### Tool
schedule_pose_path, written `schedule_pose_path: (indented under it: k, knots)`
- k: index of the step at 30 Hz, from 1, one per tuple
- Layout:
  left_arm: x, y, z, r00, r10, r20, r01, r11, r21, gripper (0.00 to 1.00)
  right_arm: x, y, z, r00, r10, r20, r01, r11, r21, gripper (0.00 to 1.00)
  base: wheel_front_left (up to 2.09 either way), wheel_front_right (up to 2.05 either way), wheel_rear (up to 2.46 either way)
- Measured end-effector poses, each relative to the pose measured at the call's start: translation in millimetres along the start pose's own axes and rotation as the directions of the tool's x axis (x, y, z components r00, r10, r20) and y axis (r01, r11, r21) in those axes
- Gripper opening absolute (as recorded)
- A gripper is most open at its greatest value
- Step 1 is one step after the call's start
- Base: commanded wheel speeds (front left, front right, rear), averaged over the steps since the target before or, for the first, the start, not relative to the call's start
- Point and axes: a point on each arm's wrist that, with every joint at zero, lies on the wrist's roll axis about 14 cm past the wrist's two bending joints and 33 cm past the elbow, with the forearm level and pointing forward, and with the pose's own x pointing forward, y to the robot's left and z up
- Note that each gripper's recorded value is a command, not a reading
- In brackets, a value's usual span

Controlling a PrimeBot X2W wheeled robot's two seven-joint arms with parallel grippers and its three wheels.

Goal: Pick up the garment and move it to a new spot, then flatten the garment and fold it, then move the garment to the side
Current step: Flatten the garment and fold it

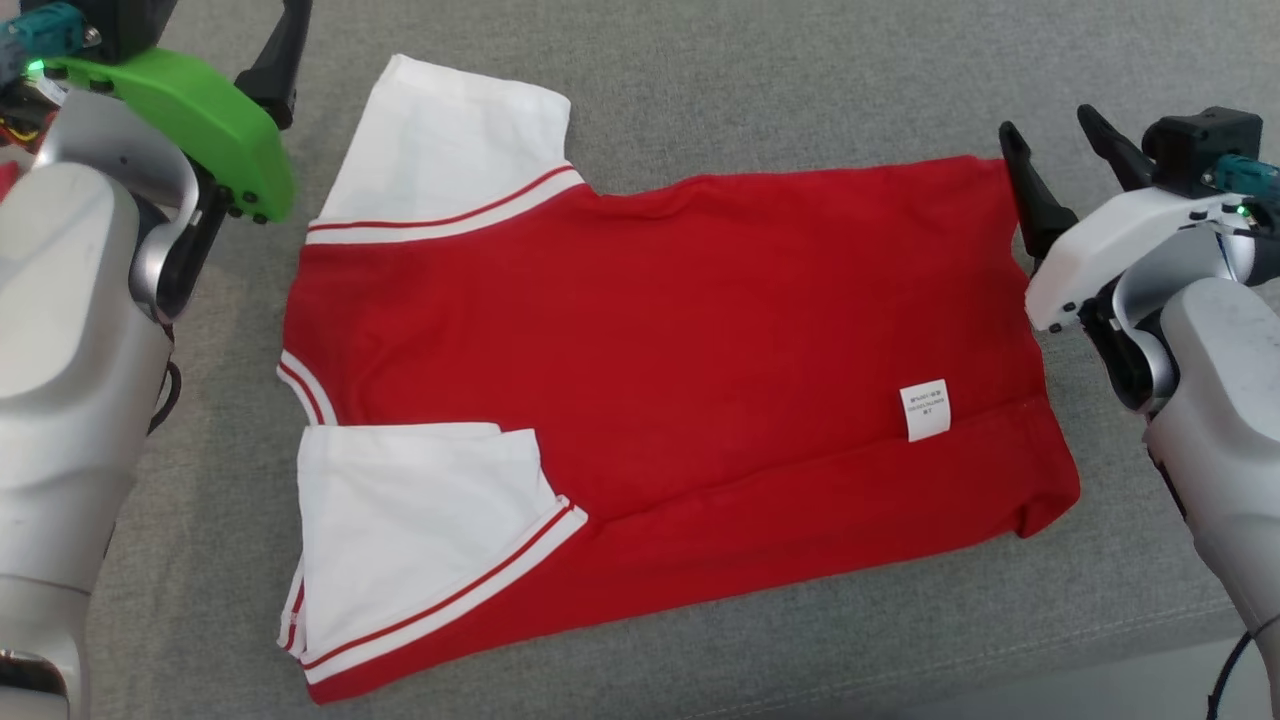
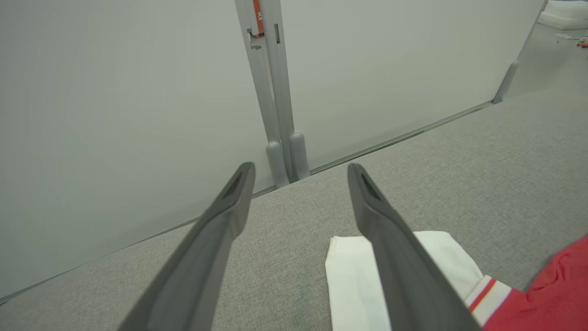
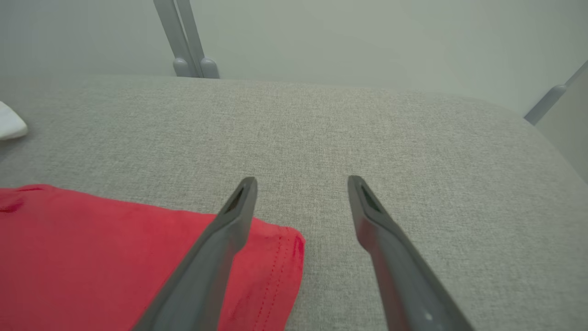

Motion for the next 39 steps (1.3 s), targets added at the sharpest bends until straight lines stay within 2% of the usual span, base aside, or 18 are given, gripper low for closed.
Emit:
schedule_pose_path:
  k: [7,17,29,30,31,32,33,34,39]
  knots:
    - [34.8,-4.7,-60.5,0.983,-0.038,-0.181,0.03,0.998,-0.046,1.0,8.7,8.4,-42.7,0.992,0.027,-0.123,-0.023,0.999,0.034,1.0,0.0,0.0,0.0]
    - [55.7,-11.4,-123.3,0.928,-0.073,-0.366,0.047,0.996,-0.078,1.0,11.7,10.7,-56.9,0.987,0.045,-0.151,-0.038,0.998,0.052,1.0,0.0,0.0,0.0]
    - [58.4,-23.9,-141.3,0.889,-0.116,-0.442,0.072,0.991,-0.115,1.0,9.3,7.6,-64.1,0.985,0.049,-0.164,-0.041,0.998,0.049,1.0,0.0,0.0,0.0]
    - [57.8,-26.6,-144.1,0.881,-0.124,-0.456,0.072,0.989,-0.131,0.87,9.7,9.0,-64.9,0.985,0.053,-0.167,-0.045,0.998,0.05,1.0,0.0,0.0,0.0]
    - [57.6,-29.1,-144.7,0.876,-0.132,-0.465,0.077,0.988,-0.136,0.49,10.2,10.1,-65.3,0.984,0.057,-0.17,-0.049,0.997,0.052,1.0,0.0,0.0,0.0]
    - [57.8,-29.5,-143.8,0.875,-0.134,-0.466,0.081,0.988,-0.13,0.0,10.7,10.6,-65.2,0.983,0.059,-0.172,-0.05,0.997,0.053,0.51,0.0,0.0,0.0]
    - [57.9,-29.8,-142.8,0.875,-0.135,-0.464,0.084,0.988,-0.128,0.0,11.3,11.2,-64.9,0.983,0.061,-0.173,-0.052,0.997,0.054,0.32,0.0,0.0,0.0]
    - [57.7,-30.7,-141.5,0.877,-0.137,-0.461,0.088,0.988,-0.127,0.0,11.6,11.7,-65.0,0.983,0.063,-0.175,-0.054,0.997,0.056,0.0,0.0,0.0,0.0]
    - [56.4,-27.8,-125.5,0.909,-0.127,-0.398,0.081,0.988,-0.13,0.0,12.8,13.5,-60.8,0.984,0.072,-0.164,-0.065,0.997,0.05,0.0,0.0,0.0,0.0]
